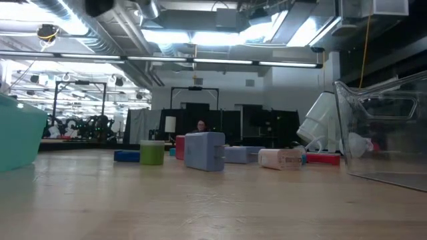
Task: Pick & Place Office items
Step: Put the bottom green charger adapter into the blue bin
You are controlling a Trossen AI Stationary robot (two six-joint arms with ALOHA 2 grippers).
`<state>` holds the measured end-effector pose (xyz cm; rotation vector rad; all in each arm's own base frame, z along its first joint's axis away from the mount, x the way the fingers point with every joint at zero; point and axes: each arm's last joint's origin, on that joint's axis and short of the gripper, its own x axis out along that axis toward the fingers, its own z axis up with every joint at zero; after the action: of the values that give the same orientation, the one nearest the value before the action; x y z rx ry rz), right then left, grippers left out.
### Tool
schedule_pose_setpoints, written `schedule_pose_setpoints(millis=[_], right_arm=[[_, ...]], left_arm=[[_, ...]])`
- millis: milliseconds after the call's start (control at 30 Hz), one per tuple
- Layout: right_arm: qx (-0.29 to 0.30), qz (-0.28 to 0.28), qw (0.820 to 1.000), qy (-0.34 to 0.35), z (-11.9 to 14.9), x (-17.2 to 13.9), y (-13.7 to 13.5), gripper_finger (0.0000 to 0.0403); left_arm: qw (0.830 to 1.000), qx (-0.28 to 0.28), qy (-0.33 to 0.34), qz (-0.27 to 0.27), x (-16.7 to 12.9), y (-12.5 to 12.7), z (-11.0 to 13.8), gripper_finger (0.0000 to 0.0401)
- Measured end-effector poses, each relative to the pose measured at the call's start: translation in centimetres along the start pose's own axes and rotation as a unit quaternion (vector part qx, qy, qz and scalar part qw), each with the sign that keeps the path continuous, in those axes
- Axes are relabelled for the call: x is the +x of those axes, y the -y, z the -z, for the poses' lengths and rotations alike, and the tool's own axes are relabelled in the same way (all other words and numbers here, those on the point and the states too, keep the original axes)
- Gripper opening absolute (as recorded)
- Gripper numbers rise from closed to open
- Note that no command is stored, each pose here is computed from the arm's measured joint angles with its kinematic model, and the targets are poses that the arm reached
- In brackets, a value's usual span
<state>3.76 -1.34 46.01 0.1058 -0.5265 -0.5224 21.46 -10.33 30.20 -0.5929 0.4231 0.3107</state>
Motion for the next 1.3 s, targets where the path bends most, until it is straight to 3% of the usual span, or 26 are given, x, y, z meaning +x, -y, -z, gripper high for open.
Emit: schedule_pose_setpoints(millis=[133, 300, 633, 800, 933, 1200, 1300], right_arm=[[0.002, -0.005, 1.0, -0.01, 0.4, 0.5, -0.4, 0.0155], [0.011, -0.015, 1.0, -0.021, 1.0, 1.1, -0.9, 0.0155], [0.004, -0.016, 0.999, -0.034, 1.7, 2.0, -1.5, 0.0155], [0.001, -0.016, 0.999, -0.038, 1.9, 2.2, -1.7, 0.0155], [0.001, -0.016, 0.999, -0.039, 2.0, 2.3, -1.7, 0.0155], [0.011, -0.016, 0.999, -0.039, 2.0, 2.3, -1.7, 0.0155], [0.01, -0.016, 0.999, -0.039, 2.0, 2.3, -1.7, 0.0155]], left_arm=[[0.998, -0.039, -0.024, 0.036, -0.6, -0.3, 4.1, 0.0143], [0.99, -0.078, -0.108, 0.053, -1.2, 0.4, 8.8, 0.0143], [0.963, -0.125, -0.233, 0.044, -2.9, 1.3, 14.1, 0.0143], [0.938, -0.112, -0.324, -0.04, -3.1, -0.1, 15.7, 0.0143], [0.927, -0.099, -0.35, -0.095, -3.2, -1.2, 16.0, 0.0143], [0.91, -0.097, -0.379, -0.135, -3.2, -1.8, 16.3, 0.0144], [0.909, -0.103, -0.378, -0.139, -3.1, -1.8, 16.5, 0.019]])
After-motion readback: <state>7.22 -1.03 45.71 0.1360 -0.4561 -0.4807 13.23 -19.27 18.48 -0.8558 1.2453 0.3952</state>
